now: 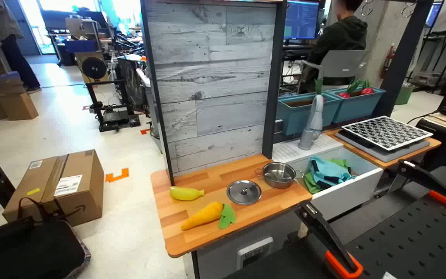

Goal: Move the faucet to the left

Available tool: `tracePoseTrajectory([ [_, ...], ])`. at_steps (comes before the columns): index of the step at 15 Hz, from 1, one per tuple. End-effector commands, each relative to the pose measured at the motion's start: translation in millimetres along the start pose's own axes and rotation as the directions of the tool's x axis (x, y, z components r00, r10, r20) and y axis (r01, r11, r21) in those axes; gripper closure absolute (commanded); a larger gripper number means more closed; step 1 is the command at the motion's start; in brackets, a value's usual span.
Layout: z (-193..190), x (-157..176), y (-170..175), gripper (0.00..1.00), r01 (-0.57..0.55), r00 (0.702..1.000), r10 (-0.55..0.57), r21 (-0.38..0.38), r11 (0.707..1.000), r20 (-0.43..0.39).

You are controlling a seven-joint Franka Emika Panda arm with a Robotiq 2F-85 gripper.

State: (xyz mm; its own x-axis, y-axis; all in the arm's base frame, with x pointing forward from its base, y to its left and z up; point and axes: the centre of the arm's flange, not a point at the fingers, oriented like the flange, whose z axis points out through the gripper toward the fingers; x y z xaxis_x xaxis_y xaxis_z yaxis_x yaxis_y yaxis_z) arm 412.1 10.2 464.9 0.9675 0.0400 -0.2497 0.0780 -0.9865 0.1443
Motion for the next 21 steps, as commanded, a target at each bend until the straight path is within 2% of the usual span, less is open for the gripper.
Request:
tracePoseTrajectory([
  [1,0,0,0,0.00,0.000,1.000,0.000,0.000,1.000,-0.001],
  [7,4,5,0,0.00,-0.016,1.000,0.016,-0.001,1.000,-0.008],
  [8,9,15,0,0.00,-0.069,0.997,0.070,0.027,0.997,-0.042],
  [10,23,36,4,0.00,-0.104,0.993,0.105,0.019,0.994,-0.049],
  [15,79,99,29,0.00,-0.144,0.989,0.146,0.071,0.987,-0.027],
  [17,107,123,44,0.00,-0.168,0.985,0.172,0.107,0.980,-0.028],
  [21,157,160,70,0.00,-0.228,0.965,0.247,0.190,0.955,-0.082],
])
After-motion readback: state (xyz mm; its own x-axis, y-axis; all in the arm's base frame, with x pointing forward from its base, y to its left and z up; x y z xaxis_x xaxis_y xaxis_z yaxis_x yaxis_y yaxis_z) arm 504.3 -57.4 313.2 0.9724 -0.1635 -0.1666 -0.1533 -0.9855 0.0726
